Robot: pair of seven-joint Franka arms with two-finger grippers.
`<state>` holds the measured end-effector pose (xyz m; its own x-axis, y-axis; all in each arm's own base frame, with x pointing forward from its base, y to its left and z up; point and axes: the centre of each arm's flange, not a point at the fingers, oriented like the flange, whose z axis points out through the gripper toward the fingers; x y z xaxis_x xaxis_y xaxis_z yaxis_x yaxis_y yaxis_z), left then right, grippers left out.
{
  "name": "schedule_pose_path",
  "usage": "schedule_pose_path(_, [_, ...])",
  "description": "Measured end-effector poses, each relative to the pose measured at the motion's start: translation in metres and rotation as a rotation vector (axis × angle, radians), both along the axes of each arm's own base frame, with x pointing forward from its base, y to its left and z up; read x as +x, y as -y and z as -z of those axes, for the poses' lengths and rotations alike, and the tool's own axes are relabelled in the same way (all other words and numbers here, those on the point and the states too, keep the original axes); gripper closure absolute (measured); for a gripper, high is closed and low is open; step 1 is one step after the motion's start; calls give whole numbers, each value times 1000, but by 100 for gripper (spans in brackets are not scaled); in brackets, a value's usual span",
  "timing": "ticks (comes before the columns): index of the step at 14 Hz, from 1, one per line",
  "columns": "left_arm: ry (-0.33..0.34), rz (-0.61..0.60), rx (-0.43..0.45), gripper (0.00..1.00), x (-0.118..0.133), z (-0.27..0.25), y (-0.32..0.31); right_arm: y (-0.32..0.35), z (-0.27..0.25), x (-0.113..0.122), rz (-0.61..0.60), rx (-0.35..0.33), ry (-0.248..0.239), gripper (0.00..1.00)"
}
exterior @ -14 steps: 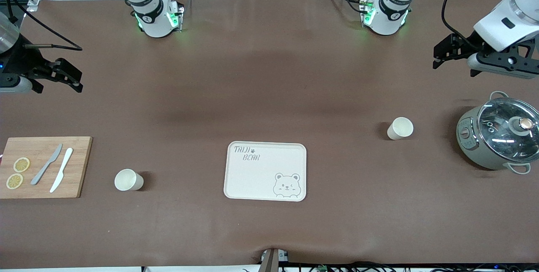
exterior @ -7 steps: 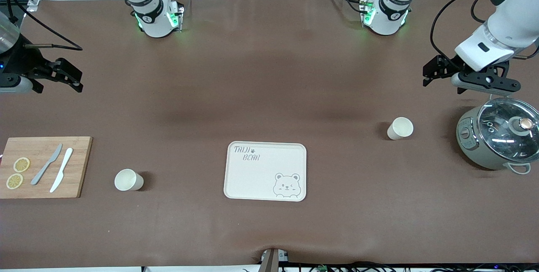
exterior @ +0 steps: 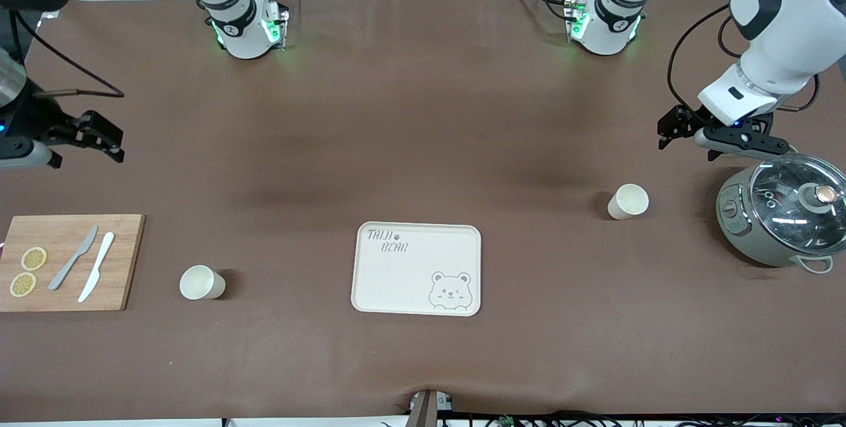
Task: Place white IKEA cup upright on tray with both arms
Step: 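Grasp one cup with the left gripper while the right gripper grasps another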
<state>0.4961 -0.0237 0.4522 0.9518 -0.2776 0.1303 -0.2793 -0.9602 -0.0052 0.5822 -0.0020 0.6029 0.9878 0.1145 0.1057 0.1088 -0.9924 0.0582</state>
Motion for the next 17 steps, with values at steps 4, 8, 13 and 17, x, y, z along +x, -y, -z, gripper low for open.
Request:
schedule_pose_path(4, [0, 9, 5, 0, -8, 47, -7, 38, 52, 35, -26, -9, 7, 0])
schedule_pose_path(8, [24, 15, 10, 0, -2, 102, -22, 38, 111, 63, -36, -6, -17, 0])
schedule_pose_path(13, [44, 20, 13, 0, 11, 167, -32, 44, 178, 94, -35, -7, 24, 0])
schedule_pose_path(17, [57, 18, 13, 0, 16, 198, -32, 46, 206, 105, -36, -7, 43, 0])
